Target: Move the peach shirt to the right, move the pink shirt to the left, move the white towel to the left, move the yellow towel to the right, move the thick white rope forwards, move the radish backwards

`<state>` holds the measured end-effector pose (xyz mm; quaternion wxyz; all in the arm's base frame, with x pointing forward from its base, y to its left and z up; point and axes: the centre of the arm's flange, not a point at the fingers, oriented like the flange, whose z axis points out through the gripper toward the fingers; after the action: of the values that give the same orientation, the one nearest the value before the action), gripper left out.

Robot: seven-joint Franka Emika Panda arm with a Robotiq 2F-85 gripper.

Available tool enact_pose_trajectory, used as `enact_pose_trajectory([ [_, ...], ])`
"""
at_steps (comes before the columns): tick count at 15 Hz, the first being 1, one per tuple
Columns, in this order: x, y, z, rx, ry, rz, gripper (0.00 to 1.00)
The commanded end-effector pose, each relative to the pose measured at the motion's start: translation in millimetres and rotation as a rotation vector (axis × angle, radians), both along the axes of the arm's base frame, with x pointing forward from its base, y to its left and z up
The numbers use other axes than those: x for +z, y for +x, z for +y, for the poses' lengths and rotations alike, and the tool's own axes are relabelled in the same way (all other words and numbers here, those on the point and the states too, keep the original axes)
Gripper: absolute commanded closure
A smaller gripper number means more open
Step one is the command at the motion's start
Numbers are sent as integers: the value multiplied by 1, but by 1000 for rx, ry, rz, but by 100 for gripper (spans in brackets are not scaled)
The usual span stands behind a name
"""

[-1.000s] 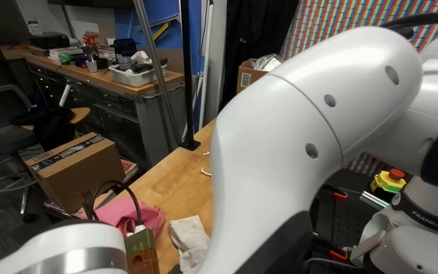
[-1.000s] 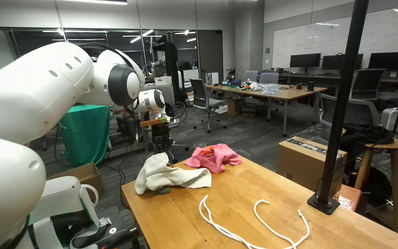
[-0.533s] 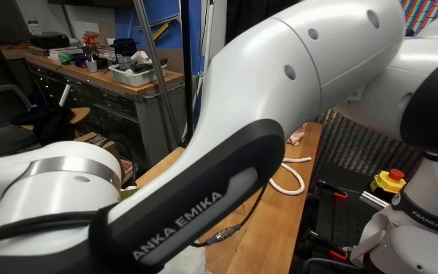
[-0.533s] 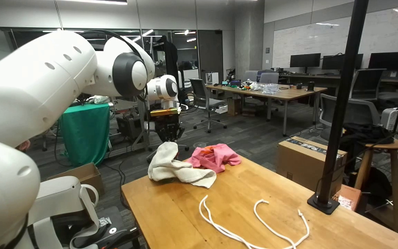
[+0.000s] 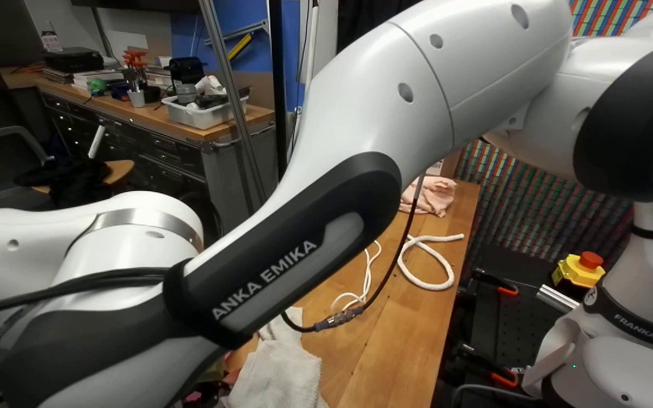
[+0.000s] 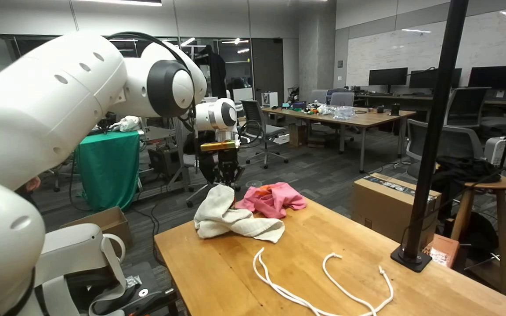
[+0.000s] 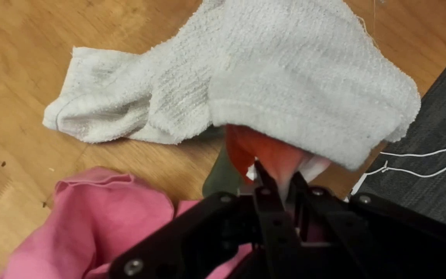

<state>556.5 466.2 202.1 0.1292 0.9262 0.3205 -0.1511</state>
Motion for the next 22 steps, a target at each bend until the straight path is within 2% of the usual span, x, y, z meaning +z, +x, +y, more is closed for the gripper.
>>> enact_pose_trajectory([
  [1,20,-23,-31,-25,26,-12,95],
  [9,31,-57,-76,-81,78,-23,95],
  [17,28,-80,-94,-163,238,-107,95],
  [22,41,-86,-105,-230,351,-218,95],
])
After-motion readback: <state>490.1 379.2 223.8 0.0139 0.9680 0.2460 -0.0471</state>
